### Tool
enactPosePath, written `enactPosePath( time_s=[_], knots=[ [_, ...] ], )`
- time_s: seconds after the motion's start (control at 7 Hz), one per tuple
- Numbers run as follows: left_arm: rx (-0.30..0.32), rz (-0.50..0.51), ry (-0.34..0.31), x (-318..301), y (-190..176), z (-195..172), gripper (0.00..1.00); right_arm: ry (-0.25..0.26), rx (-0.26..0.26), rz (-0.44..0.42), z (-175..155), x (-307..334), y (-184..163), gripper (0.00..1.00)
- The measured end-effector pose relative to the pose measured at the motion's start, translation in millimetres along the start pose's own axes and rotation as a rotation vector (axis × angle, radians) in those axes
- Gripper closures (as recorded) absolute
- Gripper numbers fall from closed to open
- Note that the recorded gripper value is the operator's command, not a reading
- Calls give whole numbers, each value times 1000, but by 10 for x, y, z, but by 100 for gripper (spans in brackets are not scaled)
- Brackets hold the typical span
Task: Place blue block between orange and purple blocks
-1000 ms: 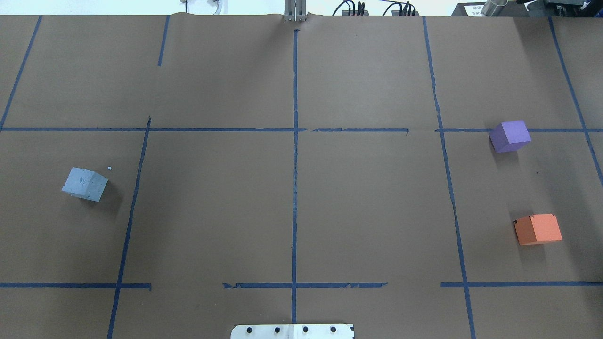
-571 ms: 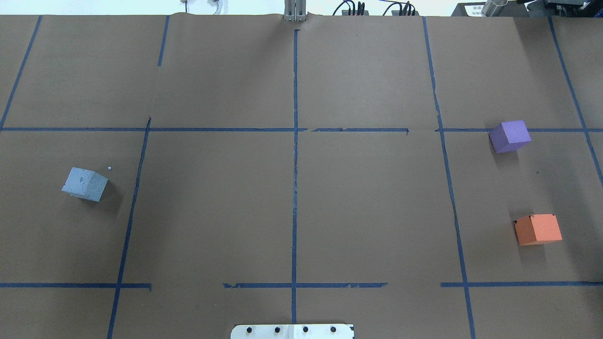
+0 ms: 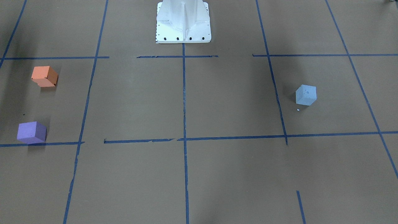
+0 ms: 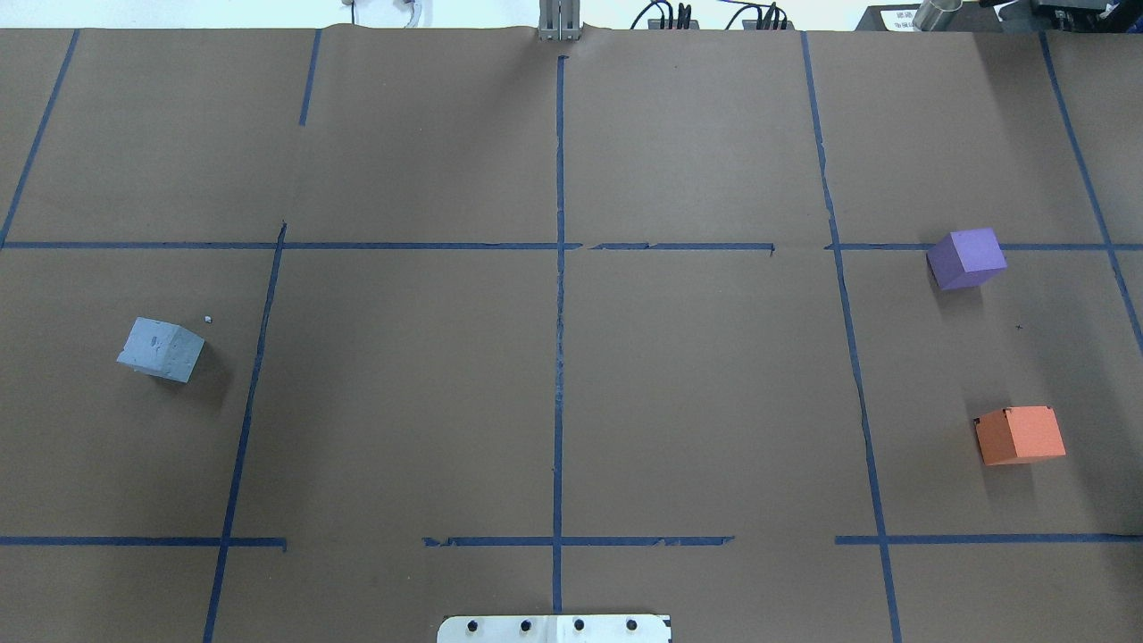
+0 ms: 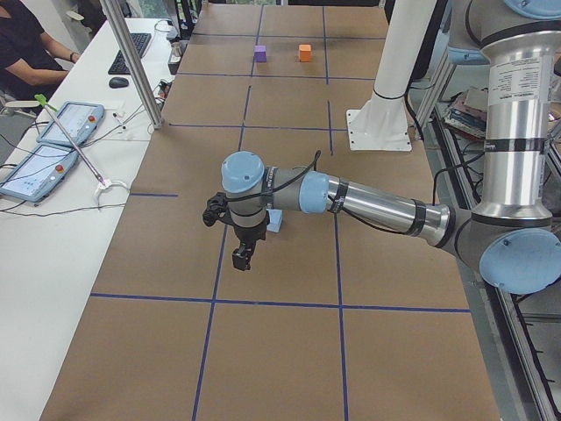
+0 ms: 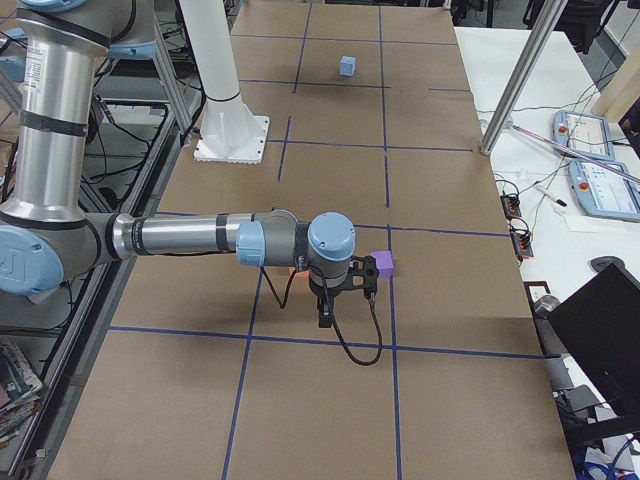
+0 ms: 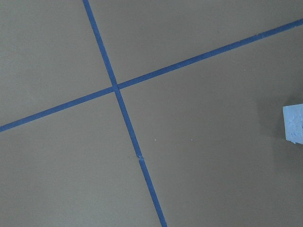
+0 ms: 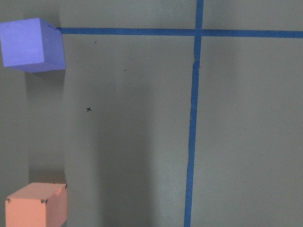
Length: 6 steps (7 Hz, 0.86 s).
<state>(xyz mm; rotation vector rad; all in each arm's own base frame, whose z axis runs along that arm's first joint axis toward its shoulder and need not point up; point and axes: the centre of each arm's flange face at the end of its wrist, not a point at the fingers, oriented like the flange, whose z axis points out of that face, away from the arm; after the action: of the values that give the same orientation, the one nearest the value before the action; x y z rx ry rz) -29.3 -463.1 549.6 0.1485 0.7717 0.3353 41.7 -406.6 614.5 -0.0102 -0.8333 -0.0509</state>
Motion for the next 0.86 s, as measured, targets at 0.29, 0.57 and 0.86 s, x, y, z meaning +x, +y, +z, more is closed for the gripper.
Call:
enactPosePath(
  time_s=[0.29, 0.57, 0.86],
  knots=[
    [2, 0, 64, 369, -174, 219, 0, 0, -7, -10, 30, -33, -9, 0],
    [33, -95, 45, 858, -418, 569, 0, -3, -14, -27, 59, -108, -37, 0],
    [38, -230, 44, 1555, -714, 943, 0, -11, -16, -31, 66, -132, -41, 0]
  ],
)
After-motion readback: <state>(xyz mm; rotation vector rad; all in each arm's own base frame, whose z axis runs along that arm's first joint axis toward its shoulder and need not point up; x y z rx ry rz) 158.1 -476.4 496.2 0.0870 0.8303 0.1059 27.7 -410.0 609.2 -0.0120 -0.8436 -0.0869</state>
